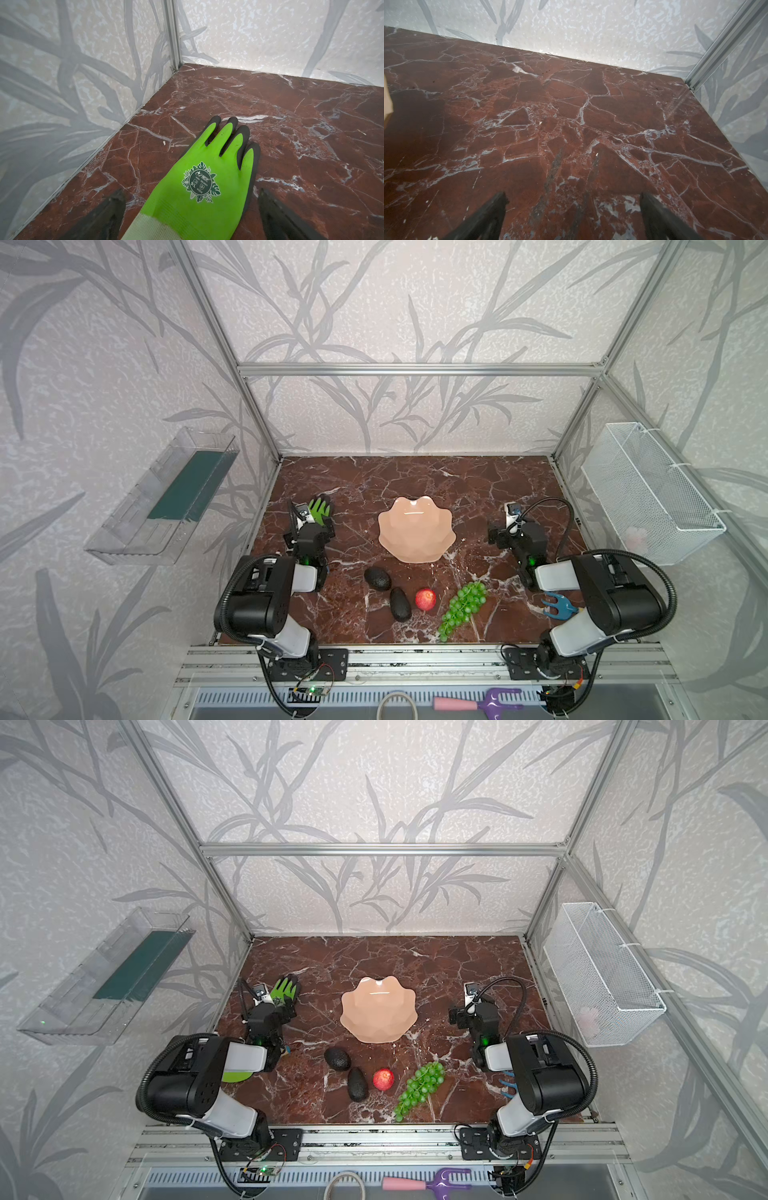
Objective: Place and organize the fake fruits in the fruit bowl
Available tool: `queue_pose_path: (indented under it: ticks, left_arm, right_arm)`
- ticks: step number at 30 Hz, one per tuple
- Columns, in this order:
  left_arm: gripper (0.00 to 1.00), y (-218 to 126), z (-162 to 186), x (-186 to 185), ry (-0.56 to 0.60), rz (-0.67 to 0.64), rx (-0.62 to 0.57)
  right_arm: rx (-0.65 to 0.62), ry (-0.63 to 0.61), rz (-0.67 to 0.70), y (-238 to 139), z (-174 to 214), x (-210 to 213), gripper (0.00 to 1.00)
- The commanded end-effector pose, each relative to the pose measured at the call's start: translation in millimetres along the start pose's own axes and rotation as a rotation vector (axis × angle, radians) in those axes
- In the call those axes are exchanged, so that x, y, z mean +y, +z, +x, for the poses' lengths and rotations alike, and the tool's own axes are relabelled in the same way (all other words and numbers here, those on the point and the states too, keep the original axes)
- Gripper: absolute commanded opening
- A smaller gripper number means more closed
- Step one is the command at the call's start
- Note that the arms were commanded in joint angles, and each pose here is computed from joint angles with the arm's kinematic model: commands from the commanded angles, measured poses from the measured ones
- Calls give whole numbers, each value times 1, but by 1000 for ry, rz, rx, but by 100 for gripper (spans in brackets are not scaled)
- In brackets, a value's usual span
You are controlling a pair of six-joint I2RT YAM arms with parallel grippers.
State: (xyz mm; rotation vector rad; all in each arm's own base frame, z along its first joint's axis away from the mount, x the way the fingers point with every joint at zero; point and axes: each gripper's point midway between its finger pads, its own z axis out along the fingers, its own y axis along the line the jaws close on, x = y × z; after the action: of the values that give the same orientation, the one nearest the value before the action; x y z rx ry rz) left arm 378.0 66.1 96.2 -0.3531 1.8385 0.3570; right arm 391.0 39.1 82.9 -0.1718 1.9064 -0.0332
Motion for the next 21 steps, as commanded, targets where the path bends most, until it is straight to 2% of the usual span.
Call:
queue_pose_path:
  ticks: [1,21]
  left_arm:
    - [99,3,-9,1,-10,-12,-26]
    - [99,3,-8,1,-10,-12,-24]
  right_arm:
    - [-26,10,-3,3,-11,-2,99]
    - [-30,9,-1,3,-12,-3,99]
